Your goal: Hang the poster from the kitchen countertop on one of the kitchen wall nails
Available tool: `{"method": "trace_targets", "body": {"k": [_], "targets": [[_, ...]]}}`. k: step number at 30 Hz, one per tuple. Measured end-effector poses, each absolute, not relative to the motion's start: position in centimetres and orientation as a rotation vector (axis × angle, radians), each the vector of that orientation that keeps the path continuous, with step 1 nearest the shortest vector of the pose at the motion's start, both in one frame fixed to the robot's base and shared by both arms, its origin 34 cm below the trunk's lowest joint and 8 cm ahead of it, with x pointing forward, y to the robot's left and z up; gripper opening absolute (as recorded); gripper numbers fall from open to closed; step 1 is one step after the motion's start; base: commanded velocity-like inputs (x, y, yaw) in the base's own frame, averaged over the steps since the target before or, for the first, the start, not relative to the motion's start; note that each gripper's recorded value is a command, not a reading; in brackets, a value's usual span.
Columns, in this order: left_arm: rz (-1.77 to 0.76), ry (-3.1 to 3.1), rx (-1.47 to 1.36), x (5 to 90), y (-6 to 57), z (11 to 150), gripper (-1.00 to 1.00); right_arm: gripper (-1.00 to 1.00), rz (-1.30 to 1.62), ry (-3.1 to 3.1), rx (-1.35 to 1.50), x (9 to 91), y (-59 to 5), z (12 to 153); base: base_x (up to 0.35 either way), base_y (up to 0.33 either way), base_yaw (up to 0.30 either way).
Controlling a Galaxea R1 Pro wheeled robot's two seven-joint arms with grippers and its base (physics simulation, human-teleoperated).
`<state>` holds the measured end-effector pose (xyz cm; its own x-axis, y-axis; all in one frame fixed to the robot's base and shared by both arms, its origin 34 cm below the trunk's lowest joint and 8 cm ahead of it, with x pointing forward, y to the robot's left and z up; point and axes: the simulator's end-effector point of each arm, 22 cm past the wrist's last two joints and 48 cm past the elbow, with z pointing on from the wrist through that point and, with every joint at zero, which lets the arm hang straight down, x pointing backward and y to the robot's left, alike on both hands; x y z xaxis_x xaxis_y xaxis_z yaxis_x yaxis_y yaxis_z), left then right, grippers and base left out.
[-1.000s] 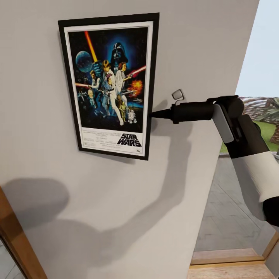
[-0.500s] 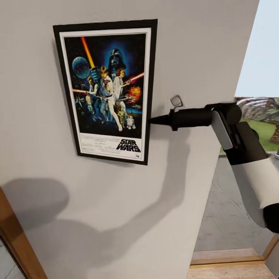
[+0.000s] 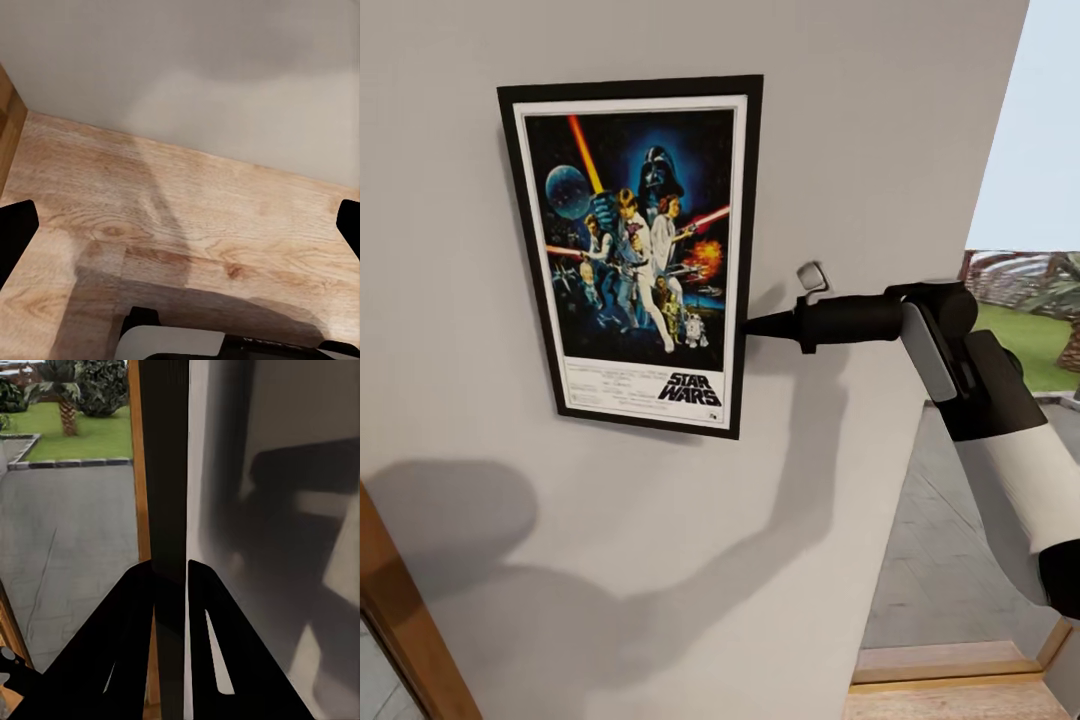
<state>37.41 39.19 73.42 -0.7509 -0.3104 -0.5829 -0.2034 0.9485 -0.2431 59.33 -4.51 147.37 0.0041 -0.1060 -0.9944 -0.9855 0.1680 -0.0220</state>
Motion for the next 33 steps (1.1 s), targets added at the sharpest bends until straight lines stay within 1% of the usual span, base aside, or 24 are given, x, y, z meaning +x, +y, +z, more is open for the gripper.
{"method": "trace_targets", "body": {"k": [33], "targets": [[-0.217, 2.444, -0.362, 37.4, 39.2, 73.4, 1.00, -1.00, 1.032, 1.364, -1.160, 59.3, -4.5, 146.4, 0.000, 0.001, 0.000]]}}
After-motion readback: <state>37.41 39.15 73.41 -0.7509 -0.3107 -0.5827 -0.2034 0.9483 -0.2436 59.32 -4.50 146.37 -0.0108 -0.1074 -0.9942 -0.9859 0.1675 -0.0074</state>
